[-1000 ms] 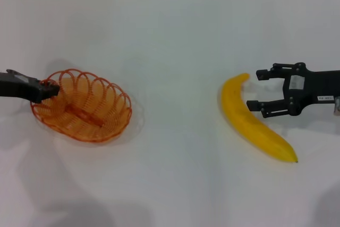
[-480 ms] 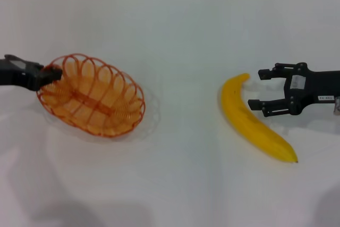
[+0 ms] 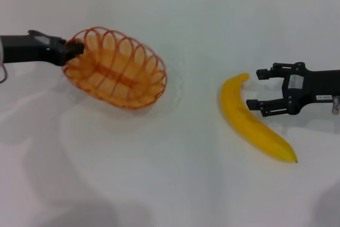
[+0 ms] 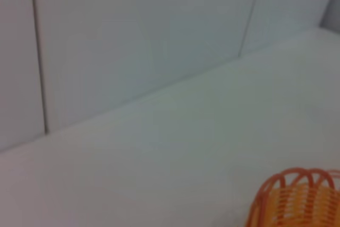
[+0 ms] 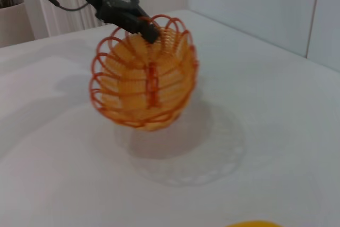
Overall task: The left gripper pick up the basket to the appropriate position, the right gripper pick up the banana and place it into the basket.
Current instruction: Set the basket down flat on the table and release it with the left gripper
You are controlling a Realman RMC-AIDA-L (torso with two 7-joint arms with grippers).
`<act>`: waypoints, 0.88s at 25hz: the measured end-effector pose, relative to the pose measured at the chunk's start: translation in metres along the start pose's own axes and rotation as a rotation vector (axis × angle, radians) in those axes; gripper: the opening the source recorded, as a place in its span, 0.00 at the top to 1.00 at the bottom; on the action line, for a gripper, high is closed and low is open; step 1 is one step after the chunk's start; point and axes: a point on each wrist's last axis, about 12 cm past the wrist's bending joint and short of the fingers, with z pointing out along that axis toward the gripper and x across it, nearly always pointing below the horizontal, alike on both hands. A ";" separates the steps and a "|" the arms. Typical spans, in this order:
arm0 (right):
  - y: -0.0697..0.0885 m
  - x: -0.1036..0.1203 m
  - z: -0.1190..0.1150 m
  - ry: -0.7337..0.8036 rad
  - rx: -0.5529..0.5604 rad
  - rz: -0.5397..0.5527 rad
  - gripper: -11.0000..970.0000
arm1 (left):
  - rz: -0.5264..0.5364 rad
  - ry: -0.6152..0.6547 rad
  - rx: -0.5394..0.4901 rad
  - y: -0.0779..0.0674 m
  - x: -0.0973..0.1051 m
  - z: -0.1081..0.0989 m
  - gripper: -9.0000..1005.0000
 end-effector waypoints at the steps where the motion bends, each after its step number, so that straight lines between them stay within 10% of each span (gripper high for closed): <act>1: 0.000 0.000 0.000 0.001 0.000 0.002 0.08 | -0.004 -0.017 -0.002 0.000 0.000 0.004 0.92; 22: 0.001 -0.003 0.006 0.026 -0.029 0.003 0.08 | -0.168 -0.194 -0.048 0.001 -0.013 0.029 0.92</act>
